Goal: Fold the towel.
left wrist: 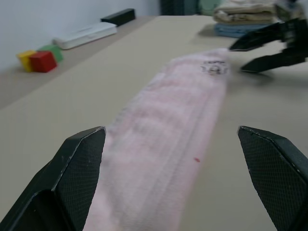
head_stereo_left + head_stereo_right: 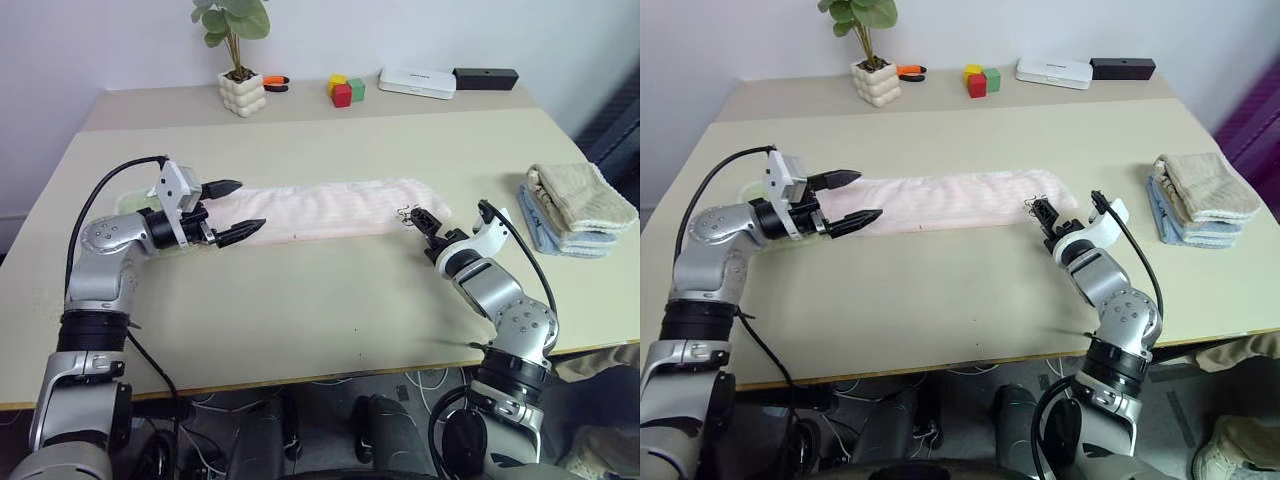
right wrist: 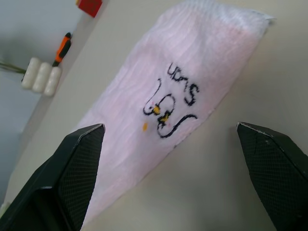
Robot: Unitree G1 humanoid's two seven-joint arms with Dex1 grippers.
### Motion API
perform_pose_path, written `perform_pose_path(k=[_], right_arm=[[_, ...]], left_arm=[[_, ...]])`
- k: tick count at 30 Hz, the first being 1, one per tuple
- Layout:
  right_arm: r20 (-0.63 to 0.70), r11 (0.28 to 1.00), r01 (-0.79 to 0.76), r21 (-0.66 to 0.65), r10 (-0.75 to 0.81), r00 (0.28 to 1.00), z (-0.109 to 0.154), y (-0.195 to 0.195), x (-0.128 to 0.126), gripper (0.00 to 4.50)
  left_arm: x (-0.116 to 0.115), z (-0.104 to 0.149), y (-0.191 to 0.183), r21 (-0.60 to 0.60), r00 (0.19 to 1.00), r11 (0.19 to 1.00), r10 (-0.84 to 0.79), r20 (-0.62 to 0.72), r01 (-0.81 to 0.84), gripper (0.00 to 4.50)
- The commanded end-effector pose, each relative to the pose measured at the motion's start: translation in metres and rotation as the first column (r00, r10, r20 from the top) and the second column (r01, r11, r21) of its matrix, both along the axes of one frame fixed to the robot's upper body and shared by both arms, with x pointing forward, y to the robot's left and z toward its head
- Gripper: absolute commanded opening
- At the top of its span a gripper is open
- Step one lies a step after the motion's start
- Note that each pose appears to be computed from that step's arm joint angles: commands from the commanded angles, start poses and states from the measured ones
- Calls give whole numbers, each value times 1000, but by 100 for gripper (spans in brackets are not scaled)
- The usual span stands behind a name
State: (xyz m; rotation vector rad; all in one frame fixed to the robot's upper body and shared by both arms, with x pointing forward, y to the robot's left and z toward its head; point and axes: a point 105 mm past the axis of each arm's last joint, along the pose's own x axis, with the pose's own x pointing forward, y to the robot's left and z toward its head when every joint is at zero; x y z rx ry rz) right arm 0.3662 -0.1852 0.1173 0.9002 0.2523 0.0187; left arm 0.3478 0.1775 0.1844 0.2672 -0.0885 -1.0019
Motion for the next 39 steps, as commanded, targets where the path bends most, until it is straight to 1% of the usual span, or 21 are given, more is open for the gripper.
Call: perform_pose_path(k=[1,3,5,7,11,14,16,19,21,22,24,28,31,35,37,39], right_arm=[[27,1000,17,6,-17,999,6,3,7,445],[33,1000,19,8,-19,999,6,5,15,445],[36,1000,26,3,-26,999,7,5,23,445],[47,1000,26,-3,-26,999,8,4,30,445],[30,999,36,-22,-36,999,1,2,40,445],[27,998,49,-26,-48,998,-3,1,48,367],[27,998,61,-35,-60,998,-3,-1,51,266],[25,996,78,-45,-76,997,-5,-4,52,126],[25,995,84,-47,-83,996,-5,-5,52,19],[26,995,84,-51,-82,996,-5,-6,52,8],[26,994,88,-61,-86,996,-5,-9,50,8],[44,988,119,-102,-115,992,1,-28,45,8],[71,979,122,-160,-112,991,9,-41,34,8],[79,963,135,-233,-119,990,14,-64,14,8],[90,955,137,-265,-117,989,19,-71,11,8],[111,935,115,-336,-82,990,26,-71,11,8]], left_arm=[[-10,8,-1,-16,1000,999,-28,-9,27,447],[-21,2,-4,-12,996,998,-69,-55,69,447],[-27,0,-5,-23,995,997,-77,-64,76,447],[-30,1,-4,-42,995,997,-75,-71,72,447],[-31,1,-3,-32,996,998,-58,-70,56,447],[-31,3,-3,-34,997,998,-46,-62,44,450],[-31,3,-2,-30,998,999,-38,-59,37,450],[-31,4,-1,-31,998,999,-27,-55,25,450],[-30,3,0,-29,998,999,-22,-55,21,450],[-30,2,0,-27,998,999,-21,-54,20,450],[-29,3,-1,-31,998,999,-20,-52,19,450],[-26,2,0,-31,999,999,-11,-50,10,450],[-25,3,2,-30,999,1000,-2,-44,1,450],[-22,5,8,-37,999,999,26,-29,-27,450],[-20,4,9,-43,999,999,28,-33,-29,450],[-20,3,9,-45,999,999,24,-41,-26,450]])
